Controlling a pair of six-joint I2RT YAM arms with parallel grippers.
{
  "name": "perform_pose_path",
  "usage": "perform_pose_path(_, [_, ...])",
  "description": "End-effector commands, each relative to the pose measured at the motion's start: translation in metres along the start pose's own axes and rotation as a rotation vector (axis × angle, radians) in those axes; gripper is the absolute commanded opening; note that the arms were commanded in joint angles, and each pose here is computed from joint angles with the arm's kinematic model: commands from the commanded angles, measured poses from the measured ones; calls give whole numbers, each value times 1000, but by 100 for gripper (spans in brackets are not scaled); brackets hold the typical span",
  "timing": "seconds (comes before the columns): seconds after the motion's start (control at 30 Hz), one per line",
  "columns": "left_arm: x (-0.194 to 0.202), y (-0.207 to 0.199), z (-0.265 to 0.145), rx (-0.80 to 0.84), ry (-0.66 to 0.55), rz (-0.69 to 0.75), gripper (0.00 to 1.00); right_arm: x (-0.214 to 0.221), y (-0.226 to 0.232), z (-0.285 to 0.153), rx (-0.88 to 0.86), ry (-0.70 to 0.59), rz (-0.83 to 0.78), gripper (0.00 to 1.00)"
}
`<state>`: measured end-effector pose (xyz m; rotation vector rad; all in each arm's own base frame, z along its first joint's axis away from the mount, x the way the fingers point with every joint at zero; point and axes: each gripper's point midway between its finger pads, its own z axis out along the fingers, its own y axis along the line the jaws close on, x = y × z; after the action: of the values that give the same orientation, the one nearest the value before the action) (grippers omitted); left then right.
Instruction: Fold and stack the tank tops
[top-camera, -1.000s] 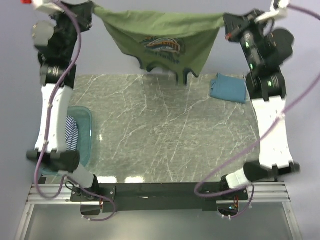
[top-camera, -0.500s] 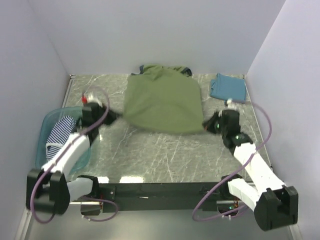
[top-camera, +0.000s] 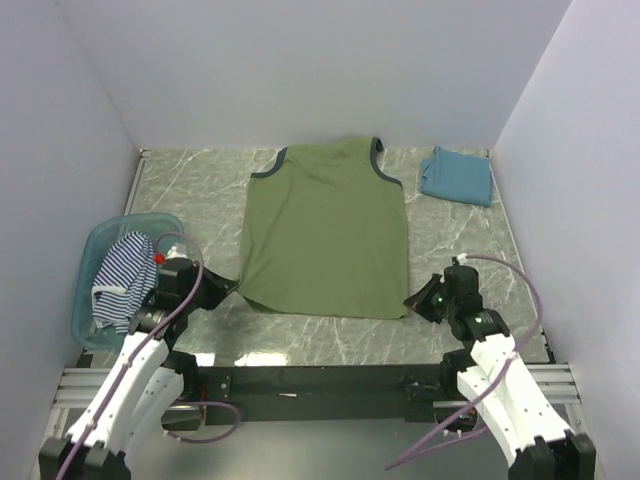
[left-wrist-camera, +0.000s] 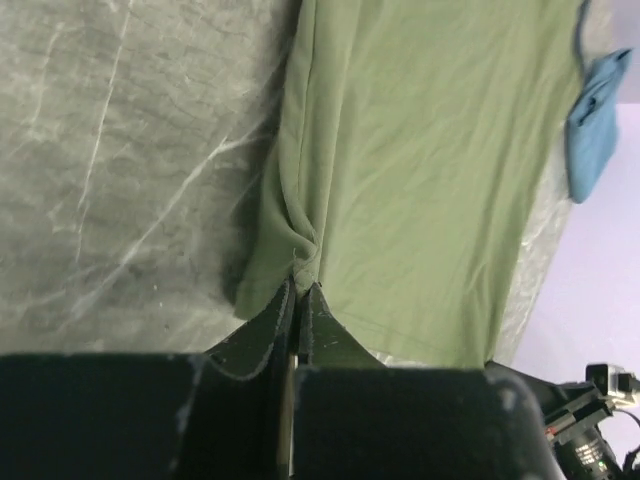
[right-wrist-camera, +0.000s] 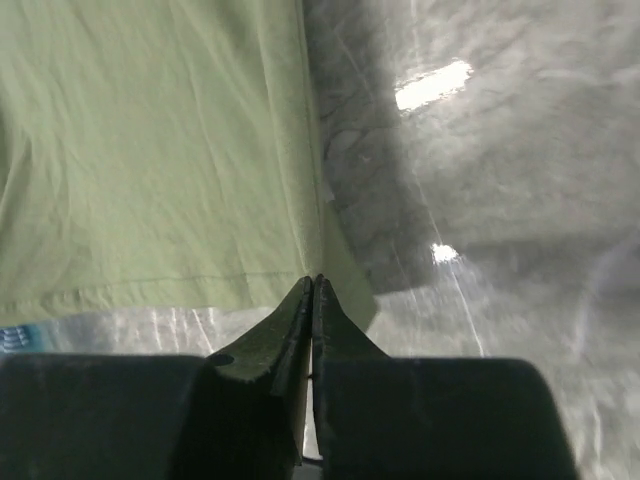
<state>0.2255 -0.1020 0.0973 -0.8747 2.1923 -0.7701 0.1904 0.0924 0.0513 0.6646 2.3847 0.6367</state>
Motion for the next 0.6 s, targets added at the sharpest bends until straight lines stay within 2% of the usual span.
perform_pose_path(0.0, [-1, 0, -17, -18, -31, -36, 3, -13, 1, -24, 50, -65, 55, 7])
perform_pose_path(0.1, [1, 2, -25, -50, -12, -60, 1, -18, 5, -38, 59, -88, 88, 5])
perform_pose_path(0.27, [4, -2, -34, -52, 7, -65, 1, -28, -4, -55, 145, -128, 82, 12])
perform_pose_path(0.33, [1, -7, -40, -39, -2, -62, 1, -33, 2, -64, 147, -139, 81, 8])
perform_pose_path(0.57, [-1, -14, -56, -42, 5, -30, 1, -44, 6, -93, 171, -180, 83, 9])
